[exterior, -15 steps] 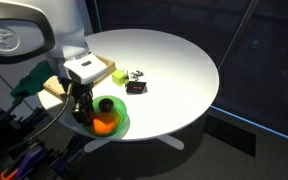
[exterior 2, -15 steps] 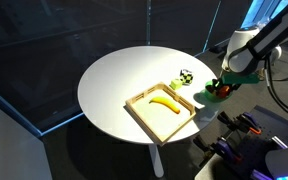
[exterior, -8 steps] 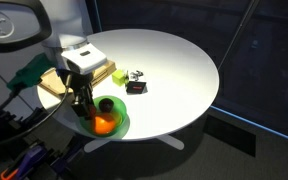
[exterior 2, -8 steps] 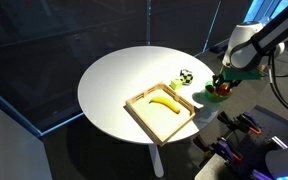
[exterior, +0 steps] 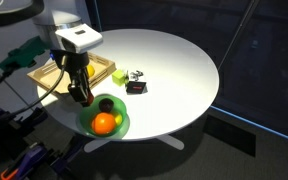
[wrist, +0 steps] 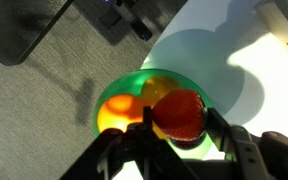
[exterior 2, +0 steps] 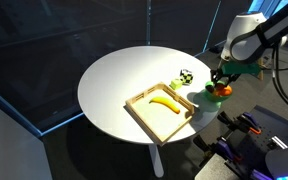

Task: Put the strawberry and square plush toy in the box

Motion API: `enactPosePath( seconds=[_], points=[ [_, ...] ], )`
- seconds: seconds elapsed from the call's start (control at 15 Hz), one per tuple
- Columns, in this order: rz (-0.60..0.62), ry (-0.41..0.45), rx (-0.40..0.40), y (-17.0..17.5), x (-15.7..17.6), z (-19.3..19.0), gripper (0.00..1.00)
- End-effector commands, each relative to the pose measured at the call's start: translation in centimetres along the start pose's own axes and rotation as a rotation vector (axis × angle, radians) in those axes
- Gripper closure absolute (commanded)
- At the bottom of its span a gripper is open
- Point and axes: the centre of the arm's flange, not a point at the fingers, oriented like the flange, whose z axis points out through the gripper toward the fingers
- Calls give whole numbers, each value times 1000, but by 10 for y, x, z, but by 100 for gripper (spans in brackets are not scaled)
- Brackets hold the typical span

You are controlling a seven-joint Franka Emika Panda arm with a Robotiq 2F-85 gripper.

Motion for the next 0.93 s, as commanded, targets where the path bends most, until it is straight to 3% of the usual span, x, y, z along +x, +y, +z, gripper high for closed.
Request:
enactPosePath(
  seconds=[0.0, 0.47, 0.87],
  points=[
    [-57, 33, 11, -13, -4, -31, 69],
    [-211, 104, 65, -55, -22, -60, 69],
    [-364, 101, 91, -85, -44, -75, 69]
  ],
)
